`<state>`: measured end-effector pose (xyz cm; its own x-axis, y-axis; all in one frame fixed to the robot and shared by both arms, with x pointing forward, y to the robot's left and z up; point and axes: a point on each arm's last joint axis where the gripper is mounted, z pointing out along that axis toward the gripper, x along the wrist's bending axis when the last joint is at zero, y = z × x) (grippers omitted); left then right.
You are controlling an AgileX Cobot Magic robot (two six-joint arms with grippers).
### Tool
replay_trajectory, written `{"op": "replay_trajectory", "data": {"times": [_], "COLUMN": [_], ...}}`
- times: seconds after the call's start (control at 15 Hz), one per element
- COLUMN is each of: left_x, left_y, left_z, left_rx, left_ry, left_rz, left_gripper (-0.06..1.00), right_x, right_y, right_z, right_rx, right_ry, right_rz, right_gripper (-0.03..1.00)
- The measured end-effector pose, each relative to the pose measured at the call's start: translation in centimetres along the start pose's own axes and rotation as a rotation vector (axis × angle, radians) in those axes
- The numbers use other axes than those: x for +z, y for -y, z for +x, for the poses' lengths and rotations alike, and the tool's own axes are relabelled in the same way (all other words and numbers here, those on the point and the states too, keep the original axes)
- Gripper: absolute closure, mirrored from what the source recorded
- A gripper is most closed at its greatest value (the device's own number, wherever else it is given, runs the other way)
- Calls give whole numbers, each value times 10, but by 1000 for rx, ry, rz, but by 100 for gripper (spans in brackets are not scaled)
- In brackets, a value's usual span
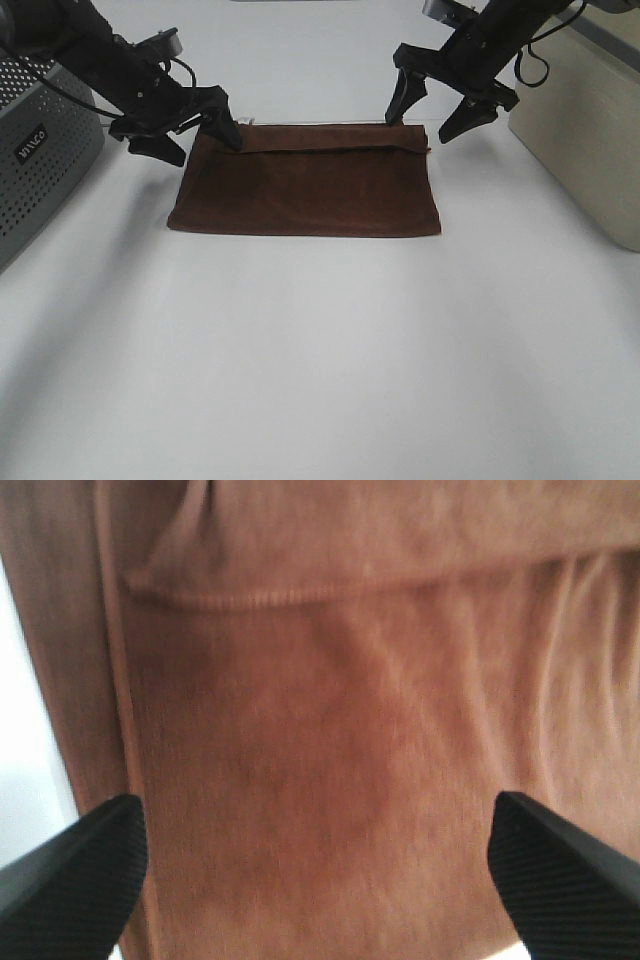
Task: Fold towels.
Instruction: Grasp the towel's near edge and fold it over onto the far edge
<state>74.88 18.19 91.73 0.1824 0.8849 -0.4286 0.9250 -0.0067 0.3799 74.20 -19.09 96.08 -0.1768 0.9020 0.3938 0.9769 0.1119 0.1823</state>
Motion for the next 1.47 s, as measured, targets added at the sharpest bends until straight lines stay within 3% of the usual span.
{"op": "replay_trajectory", "data": {"times": [0.13, 0.33, 0.67, 1.2, 1.47], "left_x": [-8, -31, -20, 3, 16], "left_y": [5, 8, 41, 45, 47], "left_z": [-2, -10, 11, 18, 20], "left_rx": [-19, -59, -135, -148, -174], "left_ry": [-22, -44, -175, -178, -135], "left_rz": [71, 76, 144, 112, 109], "left_gripper": [7, 7, 7, 7, 10], "right_x": [-4, 3, 26, 31, 63], "right_y": [12, 41, 64, 55, 60], "right_z": [2, -2, -8, -12, -26], "right_rx": [19, 44, 49, 33, 64], "right_ry": [-5, -2, -58, -30, -26], "right_rz": [41, 156, 207, 92, 153], "right_gripper": [20, 20, 20, 20, 21]}}
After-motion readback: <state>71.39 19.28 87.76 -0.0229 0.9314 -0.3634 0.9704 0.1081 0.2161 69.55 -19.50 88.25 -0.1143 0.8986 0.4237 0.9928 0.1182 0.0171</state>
